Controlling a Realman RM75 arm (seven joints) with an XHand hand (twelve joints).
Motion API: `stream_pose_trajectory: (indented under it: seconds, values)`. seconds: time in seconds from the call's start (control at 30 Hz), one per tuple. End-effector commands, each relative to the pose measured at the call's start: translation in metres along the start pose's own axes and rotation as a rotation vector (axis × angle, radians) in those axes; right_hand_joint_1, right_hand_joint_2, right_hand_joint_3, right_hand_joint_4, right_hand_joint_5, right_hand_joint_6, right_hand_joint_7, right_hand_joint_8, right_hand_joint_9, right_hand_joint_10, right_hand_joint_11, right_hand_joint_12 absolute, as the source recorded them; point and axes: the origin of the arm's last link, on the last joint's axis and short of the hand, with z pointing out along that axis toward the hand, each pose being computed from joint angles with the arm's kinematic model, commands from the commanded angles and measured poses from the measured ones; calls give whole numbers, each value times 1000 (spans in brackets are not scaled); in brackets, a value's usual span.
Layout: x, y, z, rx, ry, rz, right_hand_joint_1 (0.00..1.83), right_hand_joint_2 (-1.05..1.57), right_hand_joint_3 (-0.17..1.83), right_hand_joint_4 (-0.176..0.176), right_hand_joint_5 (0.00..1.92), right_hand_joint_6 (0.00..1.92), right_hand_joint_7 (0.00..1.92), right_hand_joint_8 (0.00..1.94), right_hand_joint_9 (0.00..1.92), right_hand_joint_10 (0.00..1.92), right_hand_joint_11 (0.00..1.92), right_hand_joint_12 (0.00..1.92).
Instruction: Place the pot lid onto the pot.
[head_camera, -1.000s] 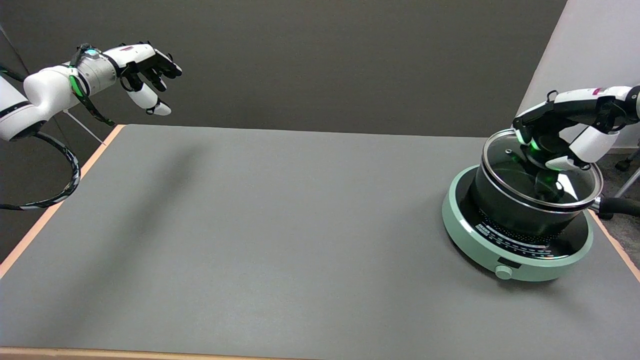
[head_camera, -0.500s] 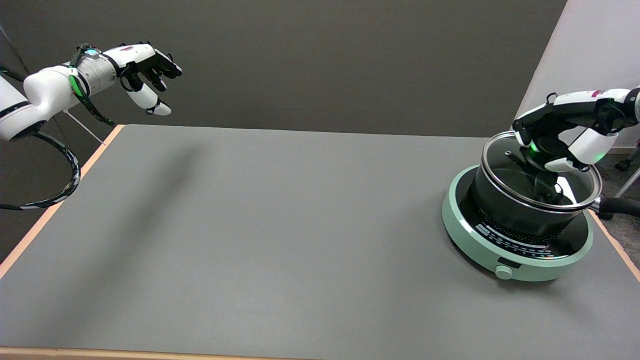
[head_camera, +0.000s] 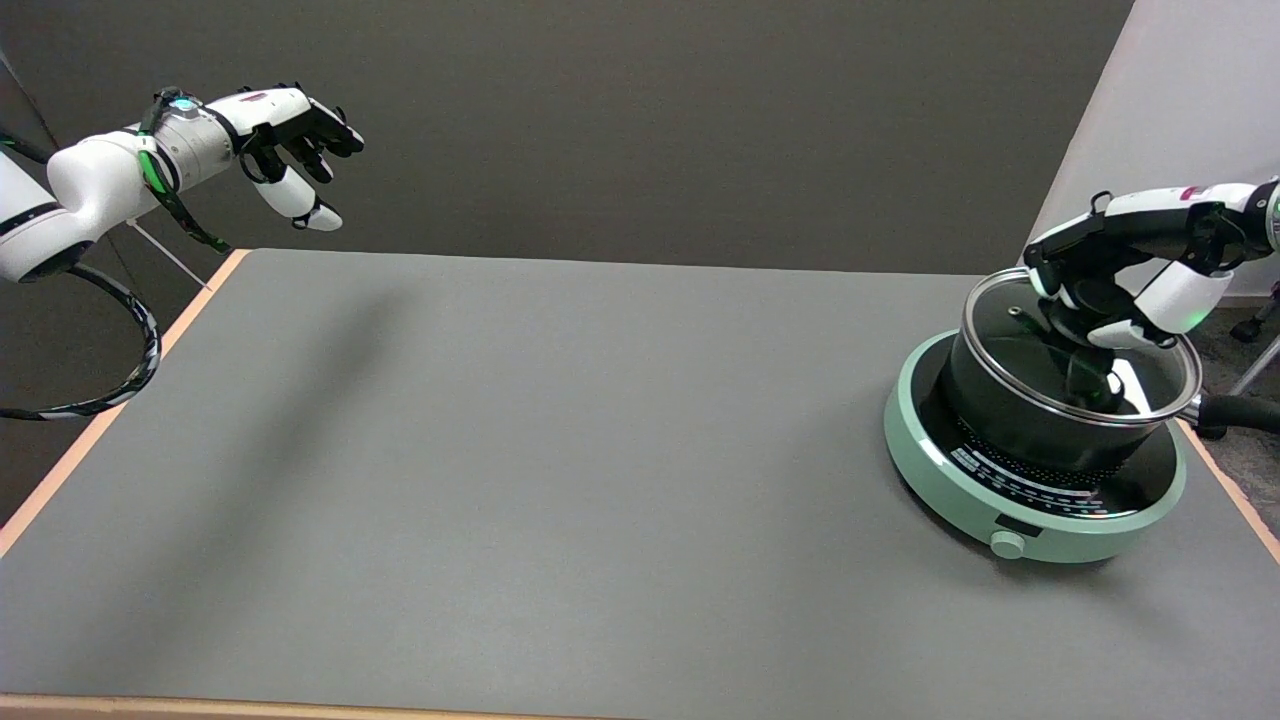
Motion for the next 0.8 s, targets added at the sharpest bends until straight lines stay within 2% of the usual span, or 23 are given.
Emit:
stream_pose_trajectory:
  seconds: [0.03, 0.8]
  values:
    - [-1, -1, 3, 8, 2, 4, 1497, 1067, 830, 176, 478, 1645, 631, 1793, 628, 1921, 162, 1921]
    - [-2, 2, 2, -3, 1, 8, 1499, 1066, 833, 176, 477, 1645, 630, 1794, 632, 1921, 158, 1921]
